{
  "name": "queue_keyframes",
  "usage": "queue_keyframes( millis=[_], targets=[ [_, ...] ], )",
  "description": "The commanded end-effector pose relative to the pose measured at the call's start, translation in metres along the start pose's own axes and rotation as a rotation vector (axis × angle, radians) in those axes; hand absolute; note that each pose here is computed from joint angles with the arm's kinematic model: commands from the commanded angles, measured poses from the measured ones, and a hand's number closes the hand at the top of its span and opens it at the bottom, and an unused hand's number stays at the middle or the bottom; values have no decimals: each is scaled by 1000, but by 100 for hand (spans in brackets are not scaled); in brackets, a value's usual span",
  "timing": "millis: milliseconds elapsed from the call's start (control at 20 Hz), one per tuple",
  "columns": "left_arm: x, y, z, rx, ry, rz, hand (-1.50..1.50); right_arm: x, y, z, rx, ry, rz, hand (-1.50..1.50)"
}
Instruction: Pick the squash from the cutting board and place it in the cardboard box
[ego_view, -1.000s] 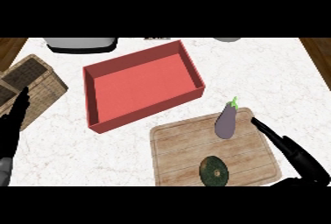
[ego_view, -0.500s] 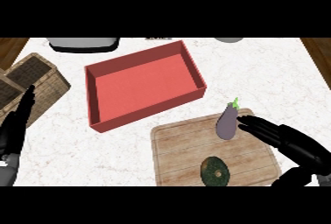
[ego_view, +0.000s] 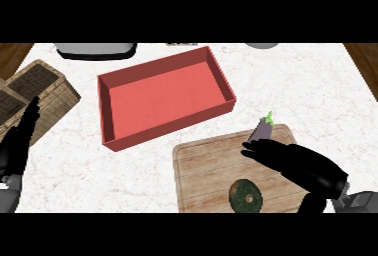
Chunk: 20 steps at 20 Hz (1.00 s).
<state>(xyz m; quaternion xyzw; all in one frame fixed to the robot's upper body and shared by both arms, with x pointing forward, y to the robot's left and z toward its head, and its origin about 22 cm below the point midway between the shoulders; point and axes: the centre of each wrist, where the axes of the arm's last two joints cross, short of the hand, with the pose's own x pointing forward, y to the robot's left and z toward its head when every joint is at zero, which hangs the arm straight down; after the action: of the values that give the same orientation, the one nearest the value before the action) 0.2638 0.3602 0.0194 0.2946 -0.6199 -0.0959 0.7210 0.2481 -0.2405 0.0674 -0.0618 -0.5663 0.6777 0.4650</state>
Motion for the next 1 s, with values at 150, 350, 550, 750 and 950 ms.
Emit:
queue_keyframes(
  millis=[150,350,550,750,950],
  targets=[
    [-8,6,-2,0,14,0,0,20,8,-27,47,55,57,-150],
    [4,-11,5,11,1,-3,0,6,13,-20,55,50,56,-150],
    [-10,-6,-5,12,21,13,0,25,-3,-24,74,61,68,-150],
    [-4,-1,16,2,9,2,0,27,17,-39,55,18,31,-150],
    [-16,1,8,1,5,-4,0,44,33,-40,84,-59,3,-150]
  ],
)
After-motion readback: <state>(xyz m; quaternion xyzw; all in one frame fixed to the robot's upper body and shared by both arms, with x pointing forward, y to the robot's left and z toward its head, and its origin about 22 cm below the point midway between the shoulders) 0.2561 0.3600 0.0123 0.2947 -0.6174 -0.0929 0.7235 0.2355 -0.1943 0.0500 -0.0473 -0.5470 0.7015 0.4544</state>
